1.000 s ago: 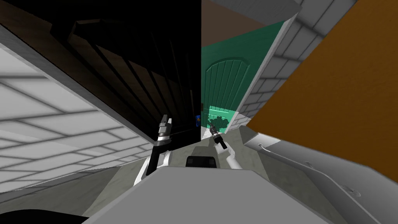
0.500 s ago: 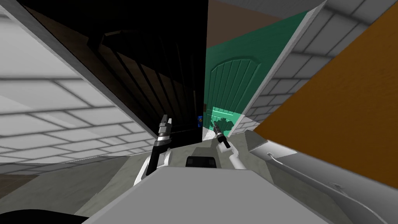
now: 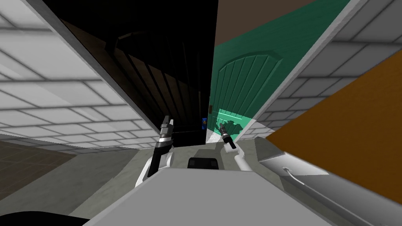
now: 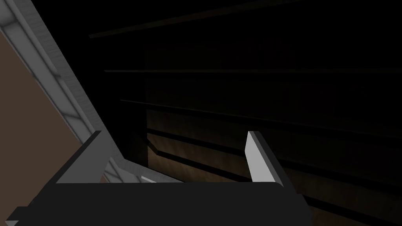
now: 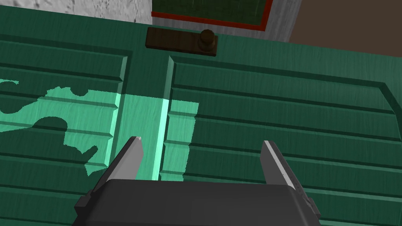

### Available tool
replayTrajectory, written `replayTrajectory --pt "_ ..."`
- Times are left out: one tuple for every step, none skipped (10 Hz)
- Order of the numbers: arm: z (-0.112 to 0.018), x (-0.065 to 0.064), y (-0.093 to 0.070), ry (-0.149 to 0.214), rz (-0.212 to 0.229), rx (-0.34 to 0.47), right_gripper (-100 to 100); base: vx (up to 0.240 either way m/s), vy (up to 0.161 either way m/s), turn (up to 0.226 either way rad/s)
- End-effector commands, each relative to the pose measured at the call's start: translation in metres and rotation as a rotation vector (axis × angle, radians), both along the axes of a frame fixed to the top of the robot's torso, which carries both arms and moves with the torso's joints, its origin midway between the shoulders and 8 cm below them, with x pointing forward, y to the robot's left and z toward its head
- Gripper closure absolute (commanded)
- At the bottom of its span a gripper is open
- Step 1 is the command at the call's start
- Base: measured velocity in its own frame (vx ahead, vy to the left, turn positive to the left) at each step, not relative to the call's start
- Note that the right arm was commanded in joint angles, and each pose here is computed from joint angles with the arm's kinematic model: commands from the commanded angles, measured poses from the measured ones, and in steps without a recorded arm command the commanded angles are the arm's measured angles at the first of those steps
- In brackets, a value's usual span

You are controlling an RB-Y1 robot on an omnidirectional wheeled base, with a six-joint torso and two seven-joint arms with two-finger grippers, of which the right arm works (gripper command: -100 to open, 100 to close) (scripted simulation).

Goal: Push the door open

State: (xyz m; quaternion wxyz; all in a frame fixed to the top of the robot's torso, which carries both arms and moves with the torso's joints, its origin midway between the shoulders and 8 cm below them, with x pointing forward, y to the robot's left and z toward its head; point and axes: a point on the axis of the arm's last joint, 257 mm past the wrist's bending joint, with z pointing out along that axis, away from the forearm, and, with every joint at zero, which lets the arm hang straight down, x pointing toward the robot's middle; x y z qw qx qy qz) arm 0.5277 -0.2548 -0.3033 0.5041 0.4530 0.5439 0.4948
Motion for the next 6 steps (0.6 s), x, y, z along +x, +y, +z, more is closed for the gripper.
replayTrajectory --pt "0.001 0.002 -0.019 -0.004 -0.031 -0.013 -100 0.049 -0.049 0.175" --pt "0.001 0.003 -0.031 -0.005 -0.051 -0.021 -100 0.043 -0.05 0.204" --pt "0.001 0.004 -0.044 -0.006 -0.072 -0.03 -100 0.048 -0.057 0.206" --pt "0.002 0.004 -0.057 -0.007 -0.094 -0.038 -100 0.063 -0.053 0.214" --pt "0.002 0.005 -0.07 -0.008 -0.116 -0.045 -100 0.058 -0.051 0.267" --pt "0.003 0.005 -0.083 -0.009 -0.138 -0.053 -100 0.048 -0.043 0.1"
